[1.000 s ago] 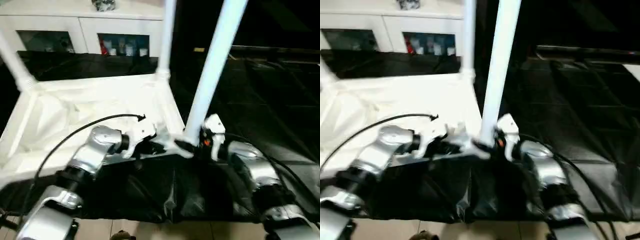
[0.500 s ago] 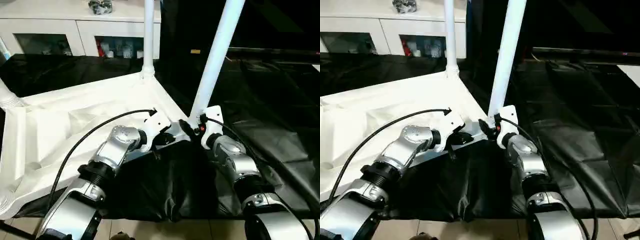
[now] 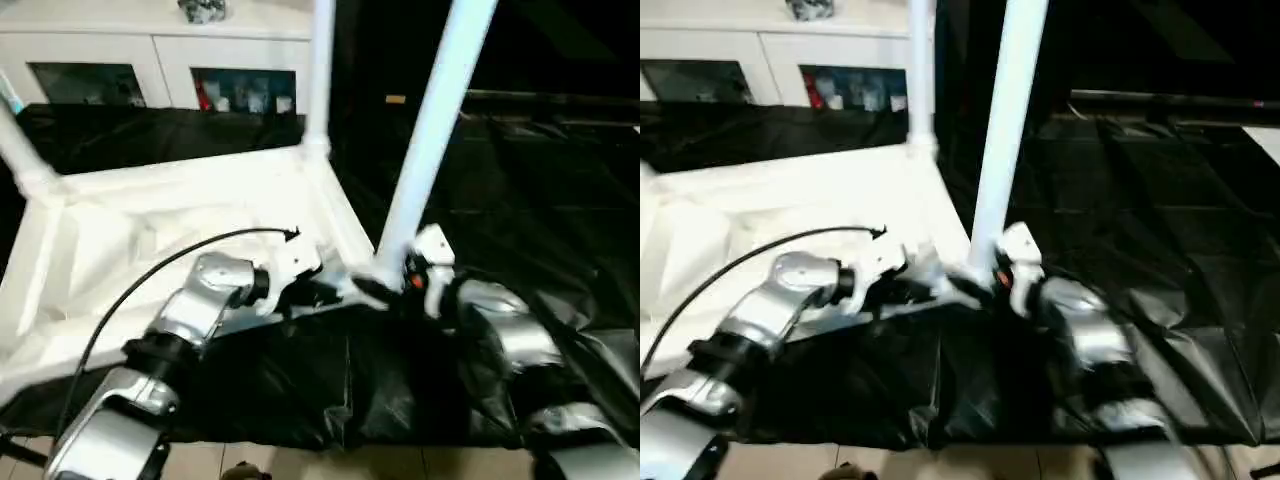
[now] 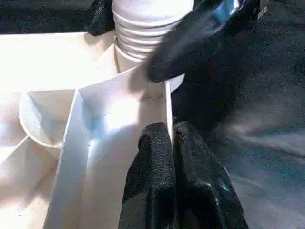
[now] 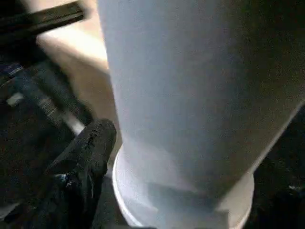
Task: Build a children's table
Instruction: Rotate leg to tighten
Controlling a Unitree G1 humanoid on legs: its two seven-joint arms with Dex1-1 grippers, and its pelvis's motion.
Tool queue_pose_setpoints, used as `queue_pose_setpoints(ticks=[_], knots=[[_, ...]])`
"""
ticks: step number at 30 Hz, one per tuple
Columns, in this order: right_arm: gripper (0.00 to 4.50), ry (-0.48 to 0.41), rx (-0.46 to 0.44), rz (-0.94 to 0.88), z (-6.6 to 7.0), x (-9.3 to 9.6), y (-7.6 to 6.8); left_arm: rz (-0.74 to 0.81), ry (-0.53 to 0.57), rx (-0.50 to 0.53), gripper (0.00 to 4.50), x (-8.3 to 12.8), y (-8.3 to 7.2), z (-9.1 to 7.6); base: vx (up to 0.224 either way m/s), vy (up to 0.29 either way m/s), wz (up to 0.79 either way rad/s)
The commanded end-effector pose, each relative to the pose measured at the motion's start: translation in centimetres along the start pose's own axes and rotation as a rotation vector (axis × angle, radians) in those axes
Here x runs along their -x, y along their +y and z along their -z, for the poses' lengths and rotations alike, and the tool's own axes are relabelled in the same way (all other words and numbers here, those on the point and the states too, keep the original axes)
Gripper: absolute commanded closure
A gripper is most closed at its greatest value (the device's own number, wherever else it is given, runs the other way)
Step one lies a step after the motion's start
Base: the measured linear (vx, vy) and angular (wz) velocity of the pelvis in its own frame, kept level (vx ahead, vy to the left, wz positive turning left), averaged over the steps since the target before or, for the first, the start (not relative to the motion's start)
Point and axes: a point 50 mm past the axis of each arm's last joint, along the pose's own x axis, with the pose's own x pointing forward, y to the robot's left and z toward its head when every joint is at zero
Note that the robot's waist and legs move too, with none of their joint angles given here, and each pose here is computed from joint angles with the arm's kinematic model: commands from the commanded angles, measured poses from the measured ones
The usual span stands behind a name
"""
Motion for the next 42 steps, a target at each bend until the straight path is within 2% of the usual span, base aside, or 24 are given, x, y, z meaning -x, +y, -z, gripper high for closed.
queue_pose_setpoints(ticks=[1, 9, 17, 19, 22, 23, 25, 26, 30, 31, 33, 34, 38, 40, 42], knots=[[1.02, 0.013, 0.014, -0.169, -0.3, -0.6, 1.5, 0.097, 0.004, -0.043, 4.50, -0.6, -0.8, -0.5, 0.000, 0.000, 0.00], [1.62, 0.046, 0.016, -0.264, -0.3, -0.2, 2.0, 0.154, 0.045, -0.032, 4.50, 0.5, -1.0, 0.3, 0.000, 0.000, 0.00], [1.71, 0.046, 0.006, -0.278, -0.3, -0.3, 2.3, 0.148, 0.044, -0.009, 4.50, 0.6, -0.8, 0.4, 0.000, 0.000, 0.00], [1.71, 0.044, -0.002, -0.206, -0.3, -0.8, 1.9, 0.077, 0.026, 0.008, 4.50, 0.3, -0.3, 0.2, 0.000, 0.000, 0.00], [1.71, 0.048, -0.029, 0.064, 0.0, -2.0, 0.2, -0.096, 0.005, 0.031, 4.50, -0.7, 0.9, -0.5, 0.000, 0.000, 0.00], [1.72, 0.048, -0.029, 0.064, 0.0, -2.0, 0.2, -0.096, 0.005, 0.031, 4.50, -0.7, 0.9, -0.5, 0.000, 0.000, 0.00], [1.72, 0.031, -0.097, 0.259, 0.1, -3.0, -0.8, -0.192, -0.004, 0.058, 4.50, -1.7, 1.4, -1.1, 0.000, 0.000, 0.00], [1.72, 0.027, -0.129, 0.332, 0.2, -3.9, -0.9, -0.230, -0.011, 0.085, 4.50, -2.5, 1.5, -1.5, 0.000, 0.000, 0.00], [1.73, 0.029, -0.150, 0.395, 0.1, -4.7, -0.9, -0.262, -0.016, 0.104, 4.50, -3.3, 1.6, -1.9, 0.000, 0.000, 0.00], [1.73, 0.013, -0.166, 0.411, -0.2, -5.8, -0.4, -0.291, -0.016, 0.103, 4.50, -4.0, 1.8, -2.3, 0.000, 0.000, 0.00], [1.73, 0.011, -0.153, 0.397, -0.4, -6.3, 0.0, -0.294, -0.015, 0.091, 4.50, -4.1, 1.8, -2.4, 0.000, 0.000, 0.00], [1.17, 0.013, -0.120, 0.354, -0.5, -6.9, 0.6, -0.282, -0.026, 0.070, 4.50, -4.0, 1.8, -2.6, 0.000, 0.000, 0.00], [0.96, -0.007, -0.129, 0.331, -0.8, -7.1, 0.6, -0.250, -0.030, 0.059, 4.50, -3.8, 1.7, -2.5, 0.000, 0.000, 0.00], [0.67, -0.017, -0.127, 0.316, -1.0, -6.9, 0.5, -0.222, -0.034, 0.044, 4.50, -3.7, 1.5, -2.4, 0.000, 0.000, 0.00], [0.58, -0.019, -0.107, 0.304, -1.2, -6.7, 0.3, -0.199, -0.039, 0.029, 4.50, -3.5, 1.3, -2.3, 0.000, 0.000, 0.00]])
